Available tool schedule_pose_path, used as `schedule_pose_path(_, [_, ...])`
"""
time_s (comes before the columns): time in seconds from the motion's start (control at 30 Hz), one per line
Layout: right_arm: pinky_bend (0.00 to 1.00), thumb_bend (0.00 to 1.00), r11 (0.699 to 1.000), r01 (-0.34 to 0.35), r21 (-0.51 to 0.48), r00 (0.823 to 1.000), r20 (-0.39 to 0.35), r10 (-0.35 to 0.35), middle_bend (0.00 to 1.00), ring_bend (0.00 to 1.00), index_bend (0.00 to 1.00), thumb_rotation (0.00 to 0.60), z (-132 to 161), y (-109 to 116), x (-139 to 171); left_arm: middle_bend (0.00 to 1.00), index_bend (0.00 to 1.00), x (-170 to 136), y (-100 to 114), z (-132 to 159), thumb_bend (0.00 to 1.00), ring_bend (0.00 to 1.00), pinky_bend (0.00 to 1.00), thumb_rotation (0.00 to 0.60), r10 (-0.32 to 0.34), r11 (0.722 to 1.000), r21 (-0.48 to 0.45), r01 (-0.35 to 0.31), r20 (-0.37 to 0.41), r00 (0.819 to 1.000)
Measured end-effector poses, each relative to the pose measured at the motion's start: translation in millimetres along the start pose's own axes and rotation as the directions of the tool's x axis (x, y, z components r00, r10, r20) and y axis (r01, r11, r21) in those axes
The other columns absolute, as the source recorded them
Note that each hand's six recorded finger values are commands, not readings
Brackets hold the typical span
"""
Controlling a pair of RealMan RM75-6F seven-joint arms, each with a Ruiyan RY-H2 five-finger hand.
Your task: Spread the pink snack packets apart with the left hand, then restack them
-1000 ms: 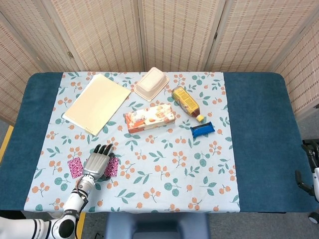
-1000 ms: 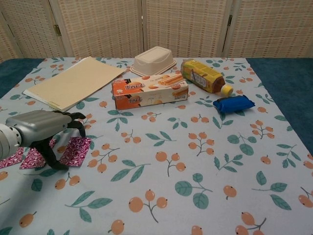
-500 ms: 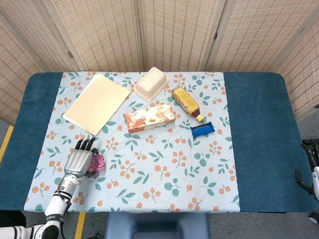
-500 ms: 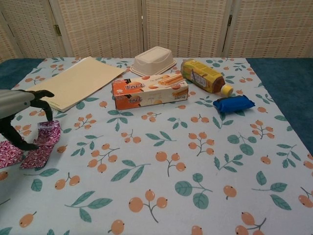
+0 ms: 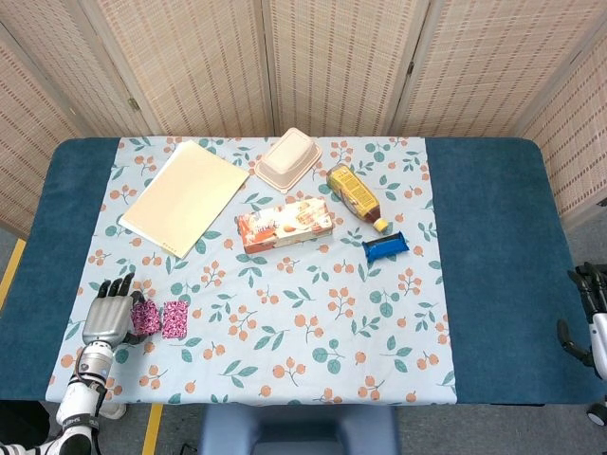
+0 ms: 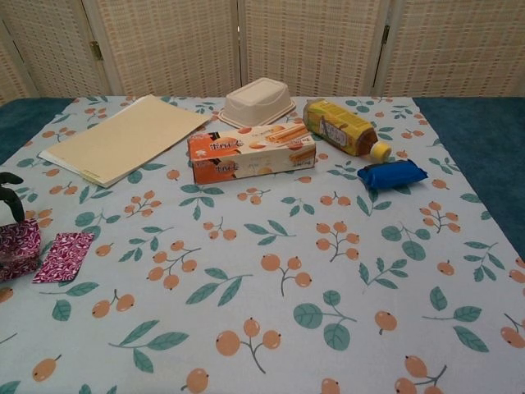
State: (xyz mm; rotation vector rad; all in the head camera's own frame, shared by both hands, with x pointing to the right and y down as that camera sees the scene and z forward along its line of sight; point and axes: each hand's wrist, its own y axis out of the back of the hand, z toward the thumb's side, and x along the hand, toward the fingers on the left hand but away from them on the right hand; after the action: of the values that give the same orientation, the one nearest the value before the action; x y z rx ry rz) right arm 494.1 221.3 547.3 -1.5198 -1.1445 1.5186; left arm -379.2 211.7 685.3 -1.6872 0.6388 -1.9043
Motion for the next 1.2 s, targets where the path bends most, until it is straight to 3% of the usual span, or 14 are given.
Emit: schedule_pose_path(1.2, [0.0, 0.5, 1.0, -0.004, 0.002, 1.0, 0.005, 0.004, 0.0, 0.0, 0.09, 0.6, -0.3, -0.2, 1.4, 0.0, 0.31, 9.0, -15.0, -6.3, 0.23, 0.0, 0.0, 0.6, -0.034, 0.999, 0.021, 0.035, -0.059, 0.998])
